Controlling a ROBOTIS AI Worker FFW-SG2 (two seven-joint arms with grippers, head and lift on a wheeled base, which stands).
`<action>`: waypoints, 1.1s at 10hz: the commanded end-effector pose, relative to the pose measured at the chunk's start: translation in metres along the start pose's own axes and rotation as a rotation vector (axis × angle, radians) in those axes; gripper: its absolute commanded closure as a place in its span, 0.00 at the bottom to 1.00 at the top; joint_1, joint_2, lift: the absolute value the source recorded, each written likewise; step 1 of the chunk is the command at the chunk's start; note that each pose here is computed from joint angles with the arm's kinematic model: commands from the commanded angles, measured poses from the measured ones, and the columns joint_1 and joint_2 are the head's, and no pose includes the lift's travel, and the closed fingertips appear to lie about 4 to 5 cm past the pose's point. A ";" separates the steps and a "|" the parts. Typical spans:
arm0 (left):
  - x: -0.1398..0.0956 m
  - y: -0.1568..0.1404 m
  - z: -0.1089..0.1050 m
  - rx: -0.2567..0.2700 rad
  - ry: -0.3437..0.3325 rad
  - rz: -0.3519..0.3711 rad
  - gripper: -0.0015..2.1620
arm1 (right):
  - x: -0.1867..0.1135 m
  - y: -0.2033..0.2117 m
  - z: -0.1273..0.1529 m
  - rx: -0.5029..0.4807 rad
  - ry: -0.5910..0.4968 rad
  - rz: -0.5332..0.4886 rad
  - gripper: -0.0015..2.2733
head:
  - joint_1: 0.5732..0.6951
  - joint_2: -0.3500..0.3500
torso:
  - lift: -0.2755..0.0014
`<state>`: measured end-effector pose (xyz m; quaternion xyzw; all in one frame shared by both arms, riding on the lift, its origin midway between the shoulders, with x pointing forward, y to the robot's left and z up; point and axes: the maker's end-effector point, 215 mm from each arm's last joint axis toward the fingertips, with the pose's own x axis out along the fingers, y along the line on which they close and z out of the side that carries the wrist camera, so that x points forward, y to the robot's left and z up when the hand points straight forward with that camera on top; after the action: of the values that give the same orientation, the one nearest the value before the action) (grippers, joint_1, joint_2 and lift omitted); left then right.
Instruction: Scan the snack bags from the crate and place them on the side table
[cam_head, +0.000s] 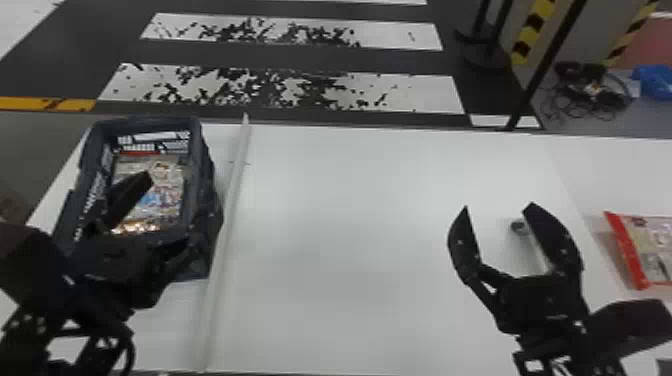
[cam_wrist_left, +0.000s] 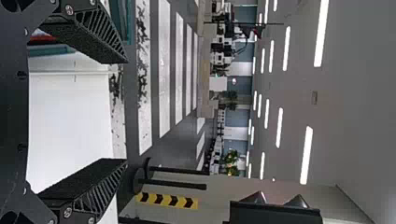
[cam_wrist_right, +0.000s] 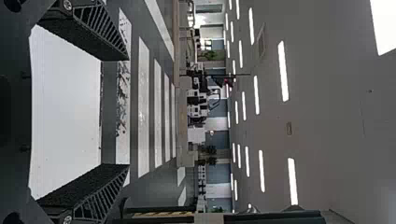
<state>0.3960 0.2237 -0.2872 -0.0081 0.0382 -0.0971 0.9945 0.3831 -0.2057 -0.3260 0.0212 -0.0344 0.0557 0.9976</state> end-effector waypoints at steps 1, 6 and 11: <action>-0.007 0.057 -0.003 0.012 0.079 0.053 0.06 | 0.000 0.008 -0.001 -0.004 0.007 0.014 0.03 | 1.00 0.51 | 0.66; 0.036 0.174 0.038 0.152 0.173 0.073 0.10 | 0.003 0.027 -0.009 -0.041 0.032 0.044 0.03 | 1.00 0.81 | 0.66; 0.084 0.229 -0.028 0.251 0.436 0.020 0.09 | 0.012 0.035 -0.023 -0.047 0.071 0.059 0.03 | 1.00 0.96 | 0.66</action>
<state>0.5117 0.4313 -0.3154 0.1280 0.2253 -0.0876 0.9619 0.3922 -0.1671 -0.3465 -0.0042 -0.0014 0.0861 0.9963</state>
